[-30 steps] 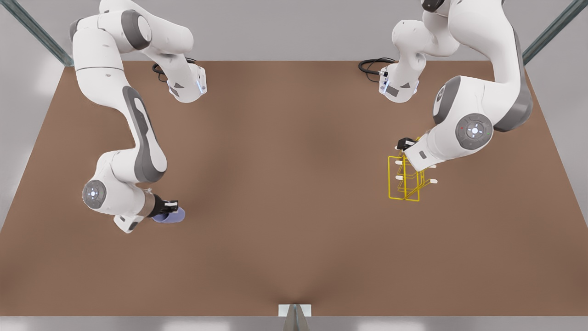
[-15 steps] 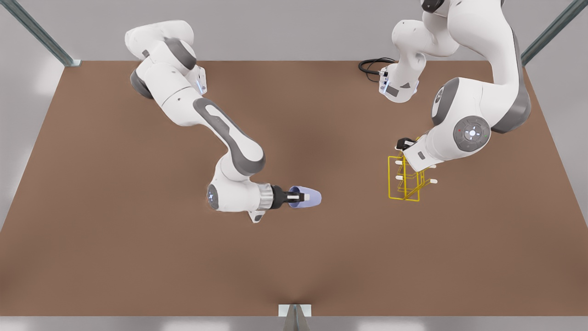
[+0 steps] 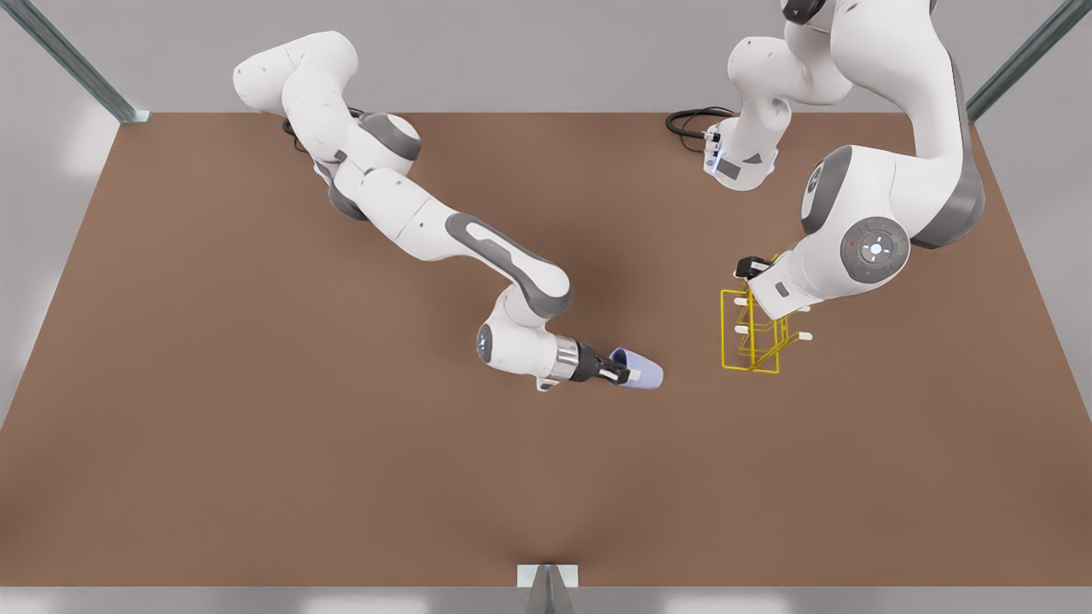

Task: Place the cup on the cup holder

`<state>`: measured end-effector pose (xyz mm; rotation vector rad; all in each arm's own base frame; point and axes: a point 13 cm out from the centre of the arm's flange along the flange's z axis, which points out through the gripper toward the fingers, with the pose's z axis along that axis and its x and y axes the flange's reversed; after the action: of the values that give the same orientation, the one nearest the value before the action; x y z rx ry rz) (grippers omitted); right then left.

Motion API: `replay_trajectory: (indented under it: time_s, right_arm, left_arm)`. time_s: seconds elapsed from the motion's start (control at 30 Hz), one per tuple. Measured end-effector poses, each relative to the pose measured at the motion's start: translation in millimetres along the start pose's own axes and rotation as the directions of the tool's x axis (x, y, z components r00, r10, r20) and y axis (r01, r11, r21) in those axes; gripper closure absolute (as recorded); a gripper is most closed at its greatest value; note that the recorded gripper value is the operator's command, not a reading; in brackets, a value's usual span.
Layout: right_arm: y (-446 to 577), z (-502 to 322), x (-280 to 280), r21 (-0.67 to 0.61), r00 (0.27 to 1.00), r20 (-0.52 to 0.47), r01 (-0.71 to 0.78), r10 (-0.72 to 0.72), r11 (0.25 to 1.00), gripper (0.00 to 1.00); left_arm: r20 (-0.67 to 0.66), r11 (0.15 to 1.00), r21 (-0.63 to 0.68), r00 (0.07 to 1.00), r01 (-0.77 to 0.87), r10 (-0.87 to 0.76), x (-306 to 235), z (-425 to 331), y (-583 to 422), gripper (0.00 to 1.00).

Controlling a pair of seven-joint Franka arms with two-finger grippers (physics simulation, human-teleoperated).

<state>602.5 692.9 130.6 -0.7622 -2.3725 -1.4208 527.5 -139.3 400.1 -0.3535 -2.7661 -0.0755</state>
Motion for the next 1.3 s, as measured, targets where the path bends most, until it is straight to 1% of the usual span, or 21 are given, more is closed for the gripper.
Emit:
replay_trajectory:
  time_s: [0.17,0.33,0.37,0.4,0.43,0.53,0.57,0.67,0.83,0.97,1.03,1.07,1.1,1.13,1.17,1.2,1.27,1.3]
  right_arm:
    - [-12,25,34,-0.009,0.995,-0.059,-0.077,0.076,0.997,0.79]
    - [-33,40,44,0.018,0.992,-0.063,-0.110,0.111,0.994,0.79]
    - [-38,42,44,0.024,0.991,-0.060,-0.114,0.115,0.993,0.74]
    - [-40,43,43,0.026,0.991,-0.055,-0.119,0.120,0.993,0.49]
    - [-42,43,41,0.027,0.991,-0.048,-0.124,0.125,0.992,0.34]
    - [-41,37,32,0.019,0.989,-0.027,-0.142,0.142,0.990,0.27]
    - [-41,35,28,0.018,0.988,-0.022,-0.150,0.150,0.989,0.26]
    - [-52,28,18,0.039,0.985,-0.011,-0.173,0.173,0.984,0.18]
    - [-78,15,24,0.111,0.984,-0.013,-0.177,0.179,0.978,0.18]
    - [-46,-11,14,0.083,0.985,0.000,-0.172,0.173,0.982,0.16]
    - [-7,-63,-19,0.075,0.989,0.043,-0.142,0.139,0.987,0.14]
    - [3,-91,-38,0.100,0.991,0.069,-0.118,0.111,0.988,0.14]
    - [14,-120,-52,0.134,0.993,0.095,-0.087,0.075,0.987,0.07]
    - [34,-174,-79,0.185,0.987,0.163,-0.041,0.010,0.982,0.00]
    - [57,-251,-104,0.245,0.966,0.252,-0.004,-0.059,0.970,0.00]
    - [66,-338,-113,0.328,0.935,0.331,0.016,-0.131,0.944,0.00]
    - [66,-522,-105,0.494,0.841,0.466,0.012,-0.276,0.869,0.00]
    - [51,-599,-105,0.559,0.804,0.508,-0.034,-0.309,0.828,0.00]
  left_arm:
    - [-0.005,1.000,0.000,1.000,0.000,0.000,-1,2,0,0.00]
    - [-0.005,1.000,0.000,1.000,0.001,-0.001,-1,3,0,0.00]
    - [-0.005,1.000,0.000,1.000,0.001,-0.001,-1,3,0,0.00]
    - [-0.006,1.000,0.000,1.000,0.001,-0.001,-1,3,0,0.00]
    - [-0.006,1.000,0.000,1.000,0.001,-0.001,-2,3,0,0.00]
    - [-0.008,1.000,0.000,1.000,0.001,-0.001,-2,4,0,0.00]
    - [-0.008,1.000,0.000,1.000,0.001,-0.001,-2,4,0,0.00]
    - [-0.008,1.000,0.000,1.000,0.001,-0.001,-2,4,0,0.00]
    - [-0.012,1.000,-0.012,1.000,-0.008,0.008,-3,6,-18,0.00]
    - [-0.058,0.999,-0.041,0.998,0.004,-0.007,-14,33,-52,0.00]
    - [-0.095,0.995,-0.053,0.992,0.080,-0.085,-26,75,-60,0.00]
    - [-0.104,0.988,-0.063,0.984,0.141,-0.147,-33,106,-66,0.00]
    - [-0.091,0.974,-0.068,0.971,0.218,-0.223,-44,130,-69,0.00]
    - [-0.069,0.949,-0.065,0.948,0.307,-0.311,-54,152,-71,0.00]
    - [-0.027,0.916,-0.049,0.916,0.399,-0.400,-66,163,-75,0.00]
    - [0.018,0.872,-0.009,0.872,0.489,-0.488,-81,168,-82,0.00]
    - [0.066,0.755,0.106,0.753,0.647,-0.654,-110,170,-95,0.00]
    - [0.070,0.685,0.164,0.684,0.710,-0.726,-123,171,-100,0.00]
